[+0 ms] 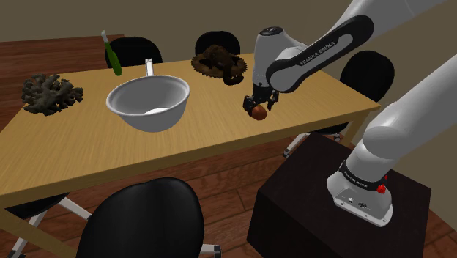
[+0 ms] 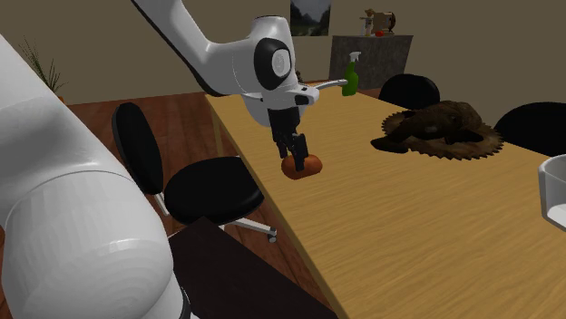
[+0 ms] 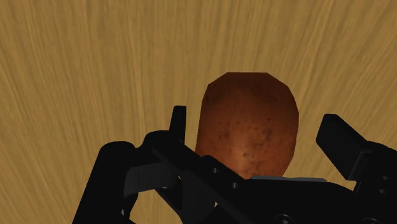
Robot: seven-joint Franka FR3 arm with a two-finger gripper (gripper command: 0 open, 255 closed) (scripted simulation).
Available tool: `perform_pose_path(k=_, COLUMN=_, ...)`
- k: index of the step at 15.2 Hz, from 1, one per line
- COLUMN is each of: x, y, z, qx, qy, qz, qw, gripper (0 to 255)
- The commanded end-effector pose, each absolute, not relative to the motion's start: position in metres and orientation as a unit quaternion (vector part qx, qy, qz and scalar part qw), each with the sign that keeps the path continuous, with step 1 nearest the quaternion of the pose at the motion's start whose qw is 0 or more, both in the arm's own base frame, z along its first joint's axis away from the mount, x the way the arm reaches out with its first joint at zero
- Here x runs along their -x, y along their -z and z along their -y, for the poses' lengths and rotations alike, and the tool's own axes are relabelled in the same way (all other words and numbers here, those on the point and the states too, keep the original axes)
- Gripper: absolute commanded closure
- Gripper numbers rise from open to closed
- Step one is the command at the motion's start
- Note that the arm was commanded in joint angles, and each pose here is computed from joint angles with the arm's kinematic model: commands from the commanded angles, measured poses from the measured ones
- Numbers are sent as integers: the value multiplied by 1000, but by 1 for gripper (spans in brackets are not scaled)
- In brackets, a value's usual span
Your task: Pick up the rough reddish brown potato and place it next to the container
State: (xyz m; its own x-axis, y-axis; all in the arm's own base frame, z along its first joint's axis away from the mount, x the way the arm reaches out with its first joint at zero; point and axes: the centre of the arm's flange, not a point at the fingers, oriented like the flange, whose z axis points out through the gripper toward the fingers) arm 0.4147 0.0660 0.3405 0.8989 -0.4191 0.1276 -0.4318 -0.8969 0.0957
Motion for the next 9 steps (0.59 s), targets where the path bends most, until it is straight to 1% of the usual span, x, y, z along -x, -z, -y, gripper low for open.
perform_pose_path(k=1, x=-415, y=-340, z=-66, qx=-972, qy=-52, qz=219, qw=61, gripper=0)
perform_pose_path(k=2, x=-415, y=-340, z=-66, qx=-972, qy=-52, qz=219, qw=61, gripper=0)
perform_pose_path(k=3, x=-415, y=-340, z=-66, qx=-972, qy=-52, qz=219, qw=61, gripper=255)
perform_pose_path(k=9, x=-415, y=-340, z=-66, qx=-972, qy=-52, qz=219, qw=61, gripper=255)
